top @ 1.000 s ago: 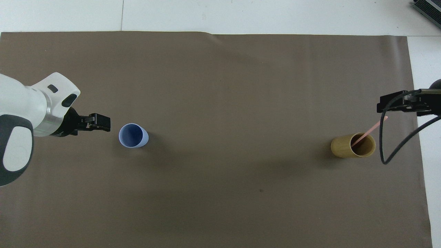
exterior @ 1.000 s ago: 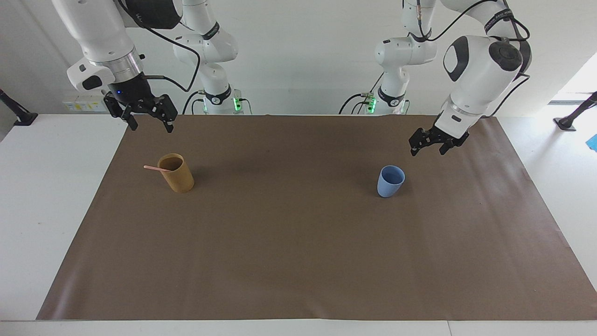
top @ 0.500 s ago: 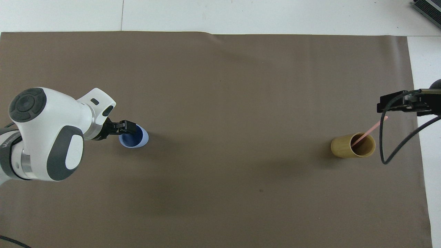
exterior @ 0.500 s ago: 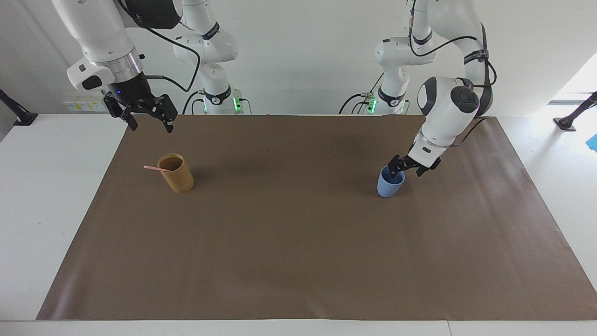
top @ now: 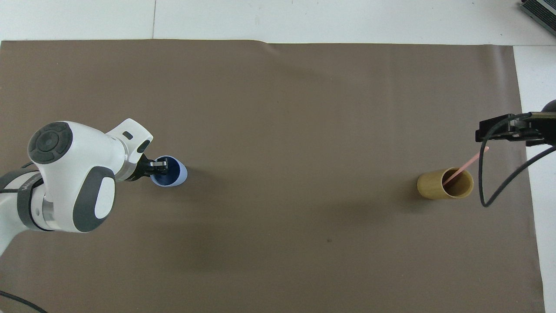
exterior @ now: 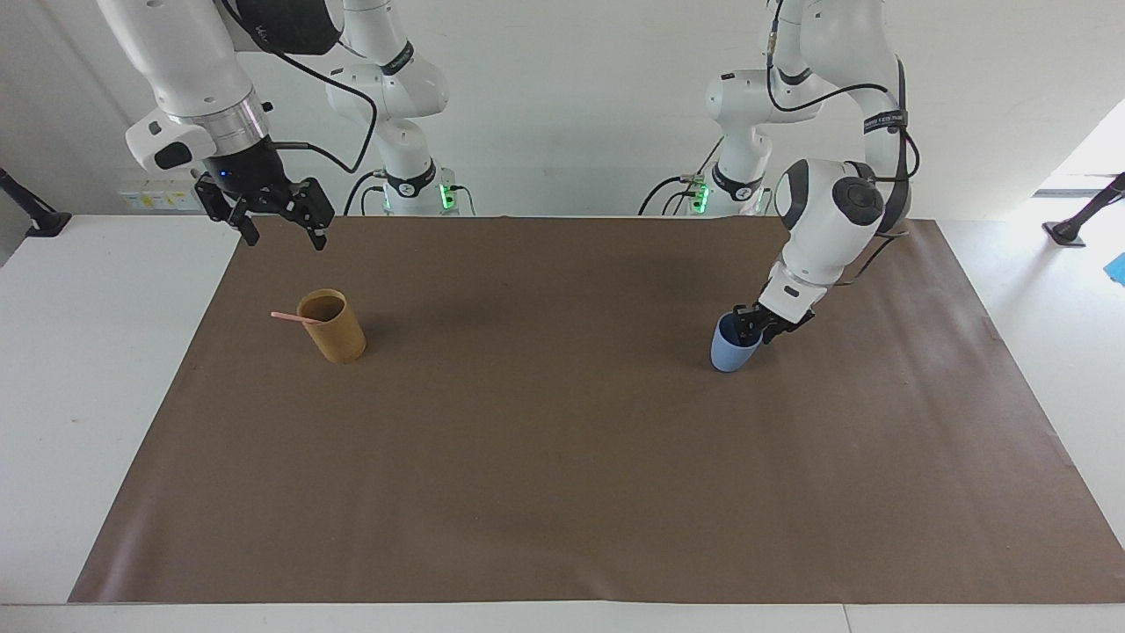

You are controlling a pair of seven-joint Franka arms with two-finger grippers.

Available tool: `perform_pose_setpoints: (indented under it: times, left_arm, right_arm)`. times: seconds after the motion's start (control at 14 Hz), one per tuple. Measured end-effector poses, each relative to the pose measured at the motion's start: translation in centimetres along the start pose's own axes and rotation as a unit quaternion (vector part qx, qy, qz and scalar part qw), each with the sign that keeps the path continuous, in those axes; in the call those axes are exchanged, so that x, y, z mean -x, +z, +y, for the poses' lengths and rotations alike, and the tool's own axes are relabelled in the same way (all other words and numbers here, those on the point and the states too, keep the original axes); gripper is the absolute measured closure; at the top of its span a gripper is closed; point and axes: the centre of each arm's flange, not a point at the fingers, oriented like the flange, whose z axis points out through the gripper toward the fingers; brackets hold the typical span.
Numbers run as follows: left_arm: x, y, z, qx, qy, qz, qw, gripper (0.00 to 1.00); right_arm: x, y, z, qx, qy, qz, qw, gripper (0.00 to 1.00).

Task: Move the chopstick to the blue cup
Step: 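Slide the blue cup toward the table center while the right gripper grasps the chopstick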

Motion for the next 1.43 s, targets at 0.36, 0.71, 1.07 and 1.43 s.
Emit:
perform_pose_setpoints:
  times: [0.36, 0.71, 1.07, 1.43]
  left_arm:
    - [0.3, 0.0, 1.7, 0.001, 0.021, 0.003, 1.000, 0.96]
    - [0.0, -5.9, 8.5, -0.036, 0.042, 0.028, 0.998, 0.96]
    - [5.2, -6.4, 21.1, -0.041, 0.084, 0.030, 0.995, 0.96]
    - [6.1, -3.0, 28.7, -0.033, 0.086, 0.018, 0.996, 0.96]
  right_arm:
    - [-0.9, 0.2, 1.9, -0.001, 0.017, 0.031, 0.999, 0.00]
    - [-2.3, 4.0, 3.4, -0.001, 0.023, 0.062, 0.998, 0.00]
    - [-2.0, 9.5, 4.6, 0.002, 0.008, 0.055, 0.998, 0.00]
    - [-0.5, 15.0, 6.5, 0.004, -0.015, 0.020, 1.000, 0.00]
